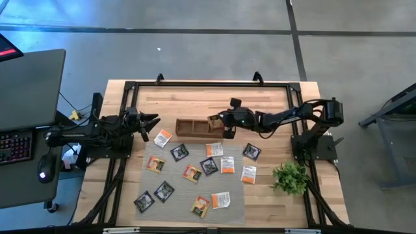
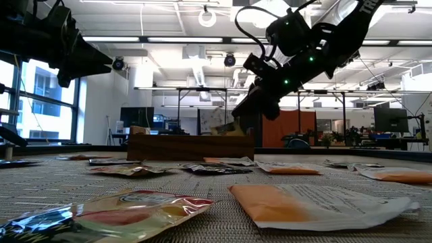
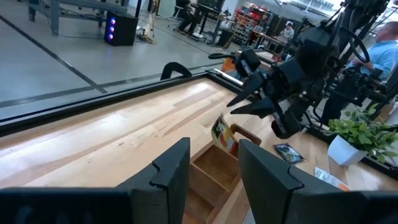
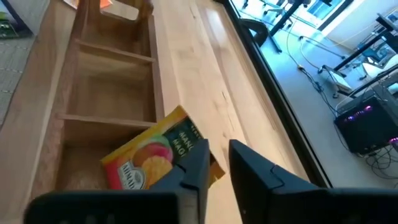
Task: Pick & Place Tea
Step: Put the yellow tea bag into the right section of the wooden organizer
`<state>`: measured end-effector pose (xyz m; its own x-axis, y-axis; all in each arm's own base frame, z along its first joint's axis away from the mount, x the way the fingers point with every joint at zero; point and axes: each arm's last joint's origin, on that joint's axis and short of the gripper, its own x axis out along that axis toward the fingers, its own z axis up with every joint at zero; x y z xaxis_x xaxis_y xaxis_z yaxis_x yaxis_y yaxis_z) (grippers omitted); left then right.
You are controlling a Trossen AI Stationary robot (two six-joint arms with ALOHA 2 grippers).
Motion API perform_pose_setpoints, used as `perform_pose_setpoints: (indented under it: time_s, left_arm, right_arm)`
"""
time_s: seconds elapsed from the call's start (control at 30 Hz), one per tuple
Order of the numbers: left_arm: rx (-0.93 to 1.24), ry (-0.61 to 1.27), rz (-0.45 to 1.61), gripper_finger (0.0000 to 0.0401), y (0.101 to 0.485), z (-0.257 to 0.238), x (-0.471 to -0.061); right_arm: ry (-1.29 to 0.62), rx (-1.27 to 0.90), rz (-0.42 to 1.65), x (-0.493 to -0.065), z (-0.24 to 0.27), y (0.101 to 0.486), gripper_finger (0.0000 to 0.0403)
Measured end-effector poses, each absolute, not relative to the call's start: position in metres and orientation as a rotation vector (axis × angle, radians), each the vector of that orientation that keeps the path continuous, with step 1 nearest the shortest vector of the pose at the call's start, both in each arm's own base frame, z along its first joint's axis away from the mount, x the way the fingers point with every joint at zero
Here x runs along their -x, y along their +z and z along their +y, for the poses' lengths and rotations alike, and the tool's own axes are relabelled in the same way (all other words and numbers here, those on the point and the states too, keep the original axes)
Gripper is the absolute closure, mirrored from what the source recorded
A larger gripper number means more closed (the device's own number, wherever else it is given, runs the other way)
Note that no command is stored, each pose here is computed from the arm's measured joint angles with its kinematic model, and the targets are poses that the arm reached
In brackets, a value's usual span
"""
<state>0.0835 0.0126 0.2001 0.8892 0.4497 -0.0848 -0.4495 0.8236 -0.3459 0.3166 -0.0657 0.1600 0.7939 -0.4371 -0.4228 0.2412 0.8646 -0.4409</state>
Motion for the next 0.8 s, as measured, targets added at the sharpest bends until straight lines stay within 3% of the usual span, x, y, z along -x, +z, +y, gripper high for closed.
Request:
perform_pose_setpoints:
  time_s: [0.33, 0.8]
  left_arm:
    - [0.368, 0.477, -0.002, 0.0265, 0.200, 0.013, -0.084]
    - [0.505, 0.427, -0.019, 0.0265, 0.200, 0.011, -0.084]
  right_arm:
    - [-0.280, 0.409, 0.427, -0.339, -0.047, 0.189, 0.0283]
    - [0.011, 0.242, 0.430, -0.356, -0.028, 0.200, 0.0295]
